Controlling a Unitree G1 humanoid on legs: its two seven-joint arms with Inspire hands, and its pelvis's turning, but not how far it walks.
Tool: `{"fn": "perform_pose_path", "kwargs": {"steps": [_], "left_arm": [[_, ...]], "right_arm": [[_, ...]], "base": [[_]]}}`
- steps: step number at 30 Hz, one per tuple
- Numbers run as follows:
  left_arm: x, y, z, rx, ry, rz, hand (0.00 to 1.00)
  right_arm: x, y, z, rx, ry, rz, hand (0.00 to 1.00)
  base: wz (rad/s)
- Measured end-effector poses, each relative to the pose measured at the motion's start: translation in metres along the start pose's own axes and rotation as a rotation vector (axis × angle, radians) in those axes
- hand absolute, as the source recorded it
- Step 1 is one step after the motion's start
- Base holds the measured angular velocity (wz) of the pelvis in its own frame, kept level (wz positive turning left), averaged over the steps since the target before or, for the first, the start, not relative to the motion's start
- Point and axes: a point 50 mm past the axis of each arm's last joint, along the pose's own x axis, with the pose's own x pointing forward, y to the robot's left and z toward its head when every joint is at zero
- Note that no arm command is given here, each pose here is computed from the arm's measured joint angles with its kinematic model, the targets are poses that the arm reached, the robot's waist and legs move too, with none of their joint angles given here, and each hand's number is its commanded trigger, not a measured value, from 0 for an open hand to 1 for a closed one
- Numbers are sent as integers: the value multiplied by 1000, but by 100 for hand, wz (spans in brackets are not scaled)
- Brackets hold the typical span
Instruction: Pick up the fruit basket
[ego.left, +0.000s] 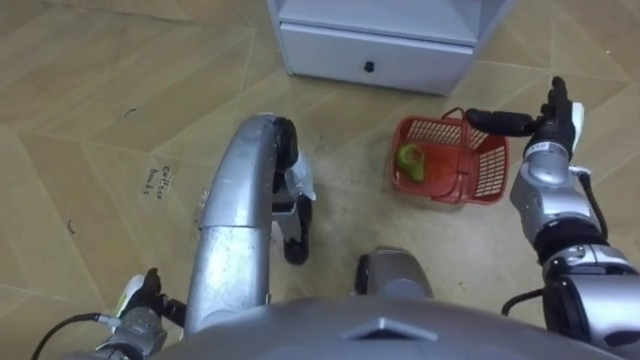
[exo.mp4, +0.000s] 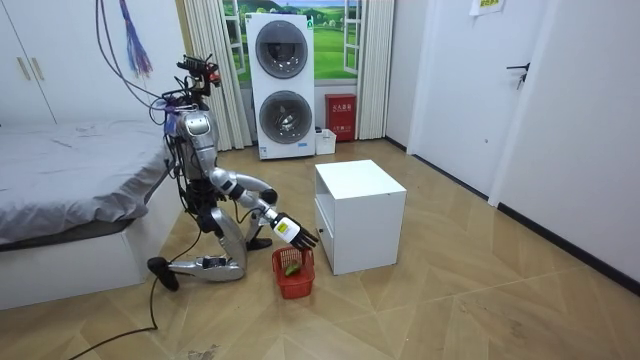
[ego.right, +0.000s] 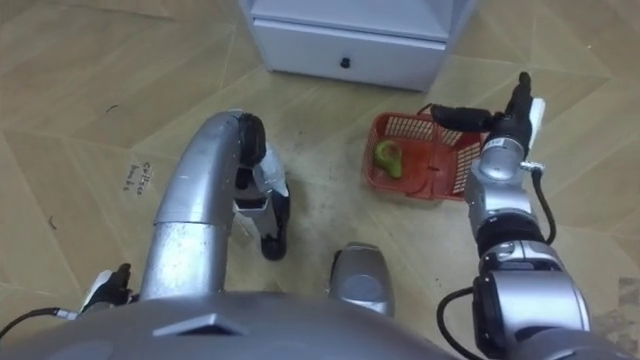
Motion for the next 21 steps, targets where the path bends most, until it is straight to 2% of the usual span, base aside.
{"fn": "perform_pose_path", "kwargs": {"steps": [7,11,21], "left_arm": [[0,0,-1,1,0,-20,0],[1,0,4,1,-12,-32,0],[2,0,10,25,-16,-55,0]], "right_arm": [[1,-4,-10,-18,46,50,0],[2,-15,-20,-43,98,58,0],[6,-27,-31,-104,168,42,0]], "base": [[-2],[1],[1]]}}
